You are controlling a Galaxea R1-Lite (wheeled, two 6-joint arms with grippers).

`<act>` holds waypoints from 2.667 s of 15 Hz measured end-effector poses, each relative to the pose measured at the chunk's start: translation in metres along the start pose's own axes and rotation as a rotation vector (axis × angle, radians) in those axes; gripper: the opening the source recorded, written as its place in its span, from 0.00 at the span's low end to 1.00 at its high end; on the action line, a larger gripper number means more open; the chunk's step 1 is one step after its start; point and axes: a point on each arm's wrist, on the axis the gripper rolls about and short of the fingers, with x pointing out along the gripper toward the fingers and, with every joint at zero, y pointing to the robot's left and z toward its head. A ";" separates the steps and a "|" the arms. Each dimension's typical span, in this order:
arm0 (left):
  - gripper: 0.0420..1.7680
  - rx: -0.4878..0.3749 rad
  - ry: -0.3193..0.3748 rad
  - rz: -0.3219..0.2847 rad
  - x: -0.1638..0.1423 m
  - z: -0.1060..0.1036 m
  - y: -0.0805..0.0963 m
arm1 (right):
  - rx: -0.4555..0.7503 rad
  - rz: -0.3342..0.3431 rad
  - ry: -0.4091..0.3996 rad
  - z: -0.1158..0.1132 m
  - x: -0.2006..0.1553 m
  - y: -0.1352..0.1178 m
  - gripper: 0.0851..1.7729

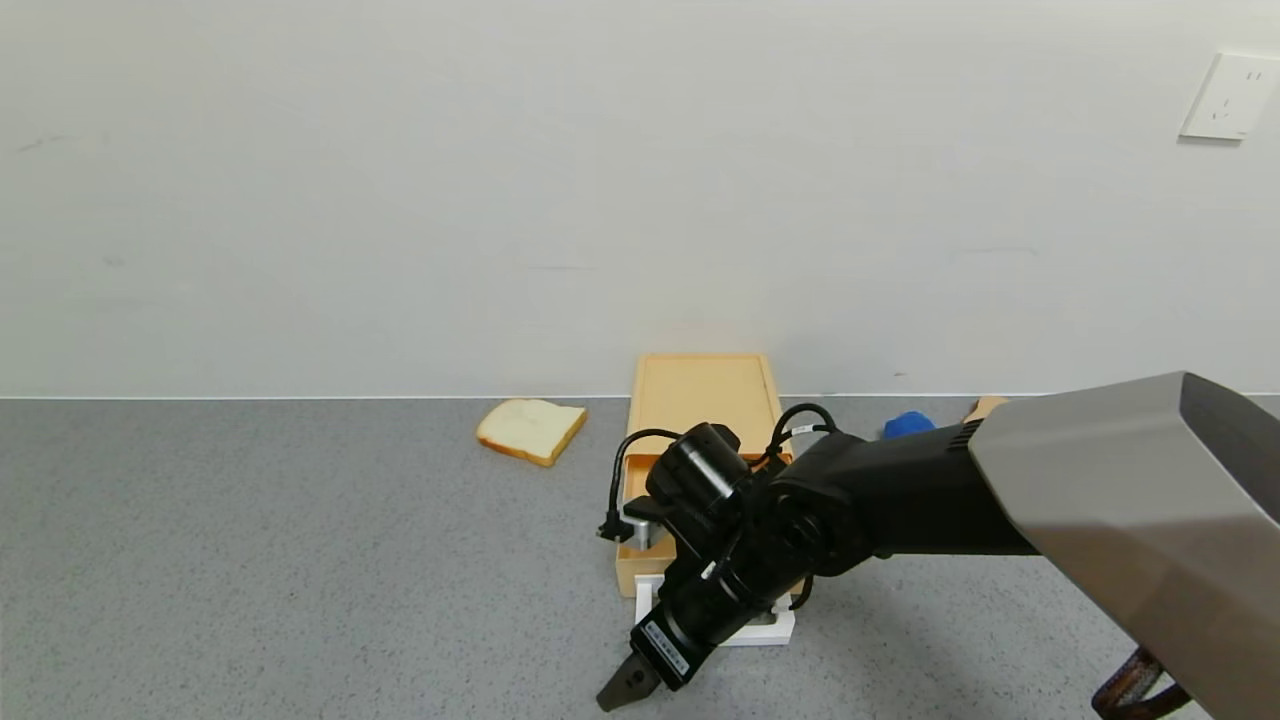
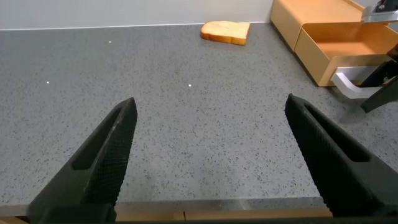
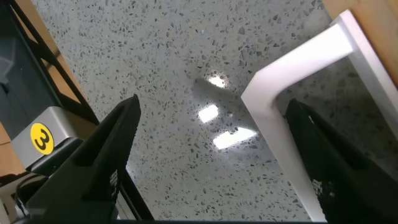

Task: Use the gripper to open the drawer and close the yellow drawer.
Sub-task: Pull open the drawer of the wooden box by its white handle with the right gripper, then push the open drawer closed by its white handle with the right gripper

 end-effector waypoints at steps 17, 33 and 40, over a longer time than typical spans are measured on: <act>0.97 0.000 0.000 0.000 0.000 0.000 0.000 | 0.040 -0.016 0.021 -0.012 0.004 0.011 0.96; 0.97 0.000 0.000 0.000 0.000 0.000 0.000 | 0.009 -0.023 -0.120 0.001 -0.056 0.035 0.96; 0.97 0.000 0.000 0.000 0.000 0.000 0.000 | 0.000 -0.127 -0.261 -0.011 -0.127 0.048 0.96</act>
